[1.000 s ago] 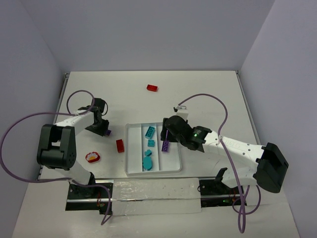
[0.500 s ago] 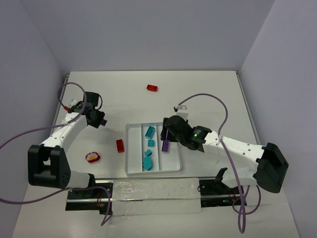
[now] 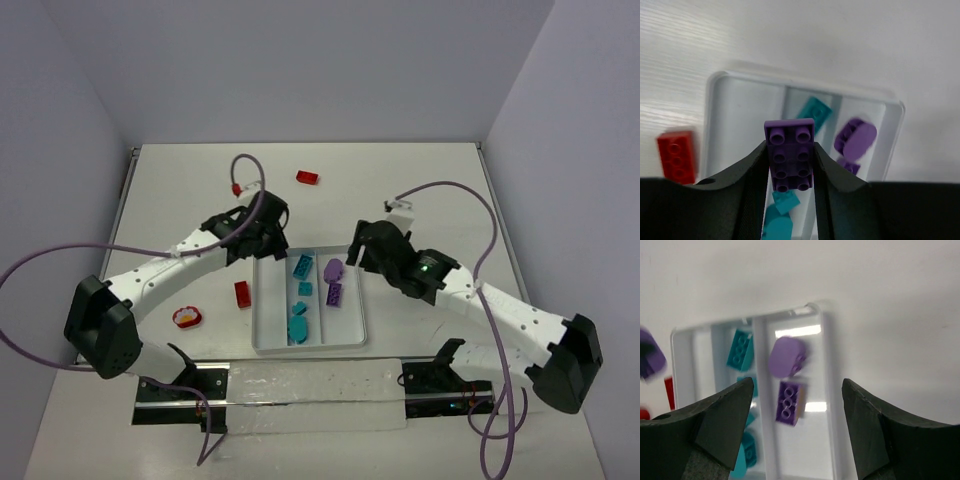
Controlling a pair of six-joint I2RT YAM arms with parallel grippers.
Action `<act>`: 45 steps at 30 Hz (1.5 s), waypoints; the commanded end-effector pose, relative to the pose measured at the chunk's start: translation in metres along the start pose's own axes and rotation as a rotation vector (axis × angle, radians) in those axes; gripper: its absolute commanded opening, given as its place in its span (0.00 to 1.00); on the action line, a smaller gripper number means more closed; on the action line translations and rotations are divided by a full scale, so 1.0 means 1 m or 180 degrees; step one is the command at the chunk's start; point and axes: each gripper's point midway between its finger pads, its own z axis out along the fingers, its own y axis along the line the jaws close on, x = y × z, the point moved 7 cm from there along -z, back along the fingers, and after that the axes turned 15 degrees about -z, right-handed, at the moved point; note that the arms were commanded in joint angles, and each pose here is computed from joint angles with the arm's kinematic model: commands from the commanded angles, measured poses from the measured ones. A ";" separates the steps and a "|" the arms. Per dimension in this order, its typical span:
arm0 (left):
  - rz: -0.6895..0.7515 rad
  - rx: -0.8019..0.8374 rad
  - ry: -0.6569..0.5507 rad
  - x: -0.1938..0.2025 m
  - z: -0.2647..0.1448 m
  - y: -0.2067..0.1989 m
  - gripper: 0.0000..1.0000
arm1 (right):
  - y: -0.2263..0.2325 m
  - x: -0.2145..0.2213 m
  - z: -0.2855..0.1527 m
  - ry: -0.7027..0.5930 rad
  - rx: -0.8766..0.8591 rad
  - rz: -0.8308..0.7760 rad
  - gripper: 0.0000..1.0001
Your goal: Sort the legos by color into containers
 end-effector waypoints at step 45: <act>0.0338 0.0168 0.0145 0.028 -0.044 0.031 0.93 | -0.068 -0.048 -0.015 -0.0409 0.0227 0.0401 0.81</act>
